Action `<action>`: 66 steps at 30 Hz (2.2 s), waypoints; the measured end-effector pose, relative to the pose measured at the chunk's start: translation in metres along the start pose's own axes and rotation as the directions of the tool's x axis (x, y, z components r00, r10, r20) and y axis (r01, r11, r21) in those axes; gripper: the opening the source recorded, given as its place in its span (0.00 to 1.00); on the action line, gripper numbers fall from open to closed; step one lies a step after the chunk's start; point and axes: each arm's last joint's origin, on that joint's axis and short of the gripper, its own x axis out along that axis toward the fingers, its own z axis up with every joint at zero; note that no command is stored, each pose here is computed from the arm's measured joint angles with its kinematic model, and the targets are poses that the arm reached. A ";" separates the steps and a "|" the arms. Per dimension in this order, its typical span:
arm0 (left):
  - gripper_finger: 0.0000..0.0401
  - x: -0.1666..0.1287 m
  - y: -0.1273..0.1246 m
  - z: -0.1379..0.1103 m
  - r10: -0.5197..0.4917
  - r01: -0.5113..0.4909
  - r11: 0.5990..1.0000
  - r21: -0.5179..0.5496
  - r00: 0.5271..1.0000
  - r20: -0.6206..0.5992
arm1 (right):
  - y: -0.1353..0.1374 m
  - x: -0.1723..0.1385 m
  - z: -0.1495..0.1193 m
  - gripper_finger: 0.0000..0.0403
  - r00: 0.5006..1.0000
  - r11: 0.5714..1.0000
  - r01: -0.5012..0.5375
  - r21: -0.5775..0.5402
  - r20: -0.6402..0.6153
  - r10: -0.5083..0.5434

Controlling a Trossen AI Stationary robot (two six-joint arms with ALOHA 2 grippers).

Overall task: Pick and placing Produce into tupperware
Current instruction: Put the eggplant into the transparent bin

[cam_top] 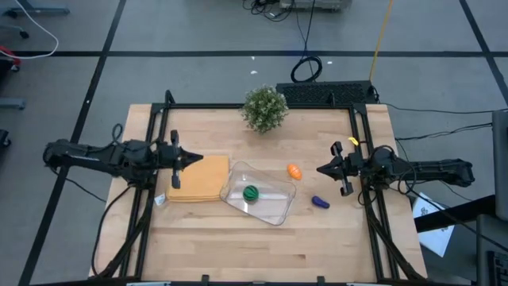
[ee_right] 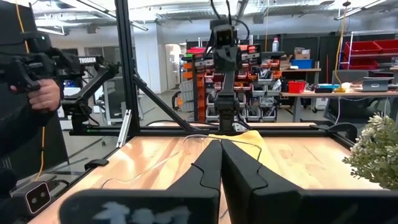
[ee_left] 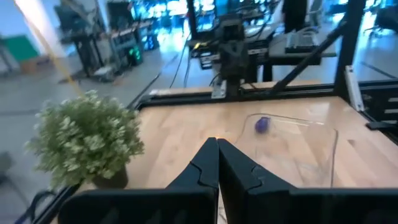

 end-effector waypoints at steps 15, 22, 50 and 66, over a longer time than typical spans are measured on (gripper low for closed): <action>0.00 -0.011 -0.005 -0.043 -0.076 0.072 0.996 0.055 0.994 0.073 | 0.000 0.000 0.000 0.00 1.000 1.000 0.000 -0.020 0.000 0.000; 0.00 -0.013 -0.006 -0.066 -0.076 0.072 0.996 0.060 0.995 0.066 | 0.000 0.000 0.000 0.00 1.000 1.000 -0.001 -0.022 0.000 0.001; 0.01 -0.011 -0.009 -0.085 -0.092 0.092 0.996 0.020 0.996 0.022 | 0.000 0.002 -0.004 0.00 0.999 1.000 -0.003 -0.011 -0.036 0.002; 0.01 -0.011 -0.009 -0.085 -0.092 0.092 0.996 0.009 0.996 0.016 | -0.001 0.004 -0.004 0.00 0.999 1.000 -0.002 0.010 -0.040 0.002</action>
